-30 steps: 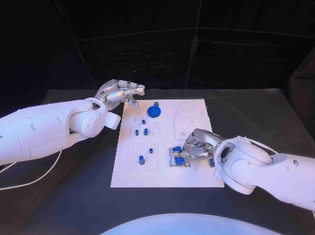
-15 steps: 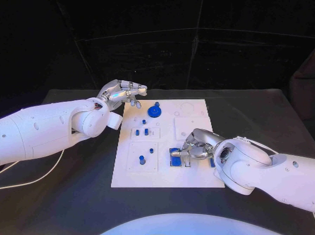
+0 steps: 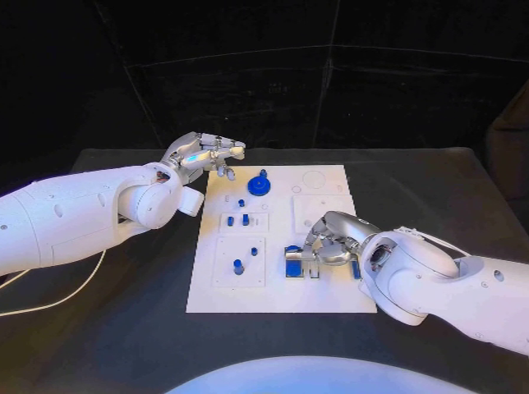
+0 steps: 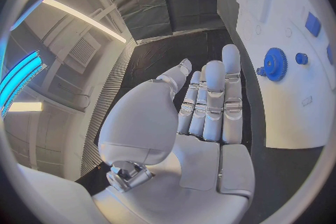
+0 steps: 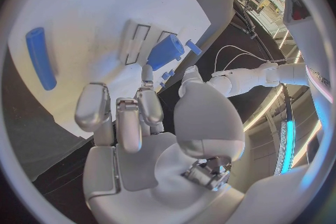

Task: Assemble the parts on the task board

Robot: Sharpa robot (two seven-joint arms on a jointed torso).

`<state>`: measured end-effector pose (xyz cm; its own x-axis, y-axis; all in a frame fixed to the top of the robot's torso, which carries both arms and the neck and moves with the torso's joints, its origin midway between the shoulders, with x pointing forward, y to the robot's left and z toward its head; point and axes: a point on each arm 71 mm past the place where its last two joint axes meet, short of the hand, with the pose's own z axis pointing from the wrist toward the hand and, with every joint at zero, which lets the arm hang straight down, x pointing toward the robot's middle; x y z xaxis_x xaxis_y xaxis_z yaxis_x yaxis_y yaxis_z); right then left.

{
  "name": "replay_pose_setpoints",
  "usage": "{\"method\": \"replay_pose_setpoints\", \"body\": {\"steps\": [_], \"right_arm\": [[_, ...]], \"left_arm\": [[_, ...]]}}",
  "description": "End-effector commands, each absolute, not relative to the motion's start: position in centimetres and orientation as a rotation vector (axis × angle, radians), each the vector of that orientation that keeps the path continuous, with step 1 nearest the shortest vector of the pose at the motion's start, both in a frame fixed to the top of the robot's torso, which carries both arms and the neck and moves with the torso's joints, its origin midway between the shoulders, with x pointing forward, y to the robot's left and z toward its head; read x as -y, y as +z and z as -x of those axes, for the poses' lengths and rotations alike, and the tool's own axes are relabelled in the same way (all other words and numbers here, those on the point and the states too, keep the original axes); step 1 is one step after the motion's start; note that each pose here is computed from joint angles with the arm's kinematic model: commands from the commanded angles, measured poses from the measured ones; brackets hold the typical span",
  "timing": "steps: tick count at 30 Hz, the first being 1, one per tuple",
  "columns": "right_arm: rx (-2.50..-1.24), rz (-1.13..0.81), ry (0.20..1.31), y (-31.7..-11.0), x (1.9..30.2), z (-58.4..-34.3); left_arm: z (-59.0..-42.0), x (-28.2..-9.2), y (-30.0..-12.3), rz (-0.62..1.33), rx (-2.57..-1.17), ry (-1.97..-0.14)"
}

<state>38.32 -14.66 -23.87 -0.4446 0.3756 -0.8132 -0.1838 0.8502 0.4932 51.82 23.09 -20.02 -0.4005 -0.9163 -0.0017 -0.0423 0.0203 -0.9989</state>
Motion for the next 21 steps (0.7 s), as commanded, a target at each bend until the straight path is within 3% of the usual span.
{"method": "replay_pose_setpoints", "body": {"steps": [1, 21], "right_arm": [[-1.885, -0.087, 0.728, -23.31, 14.19, -38.06], [-1.903, 0.041, 0.637, -23.54, 13.74, -38.04]], "left_arm": [[-51.83, -23.09, -19.9, 1.009, -1.549, -1.489], [-51.81, -22.9, -19.91, 1.008, -1.552, -1.493]]}}
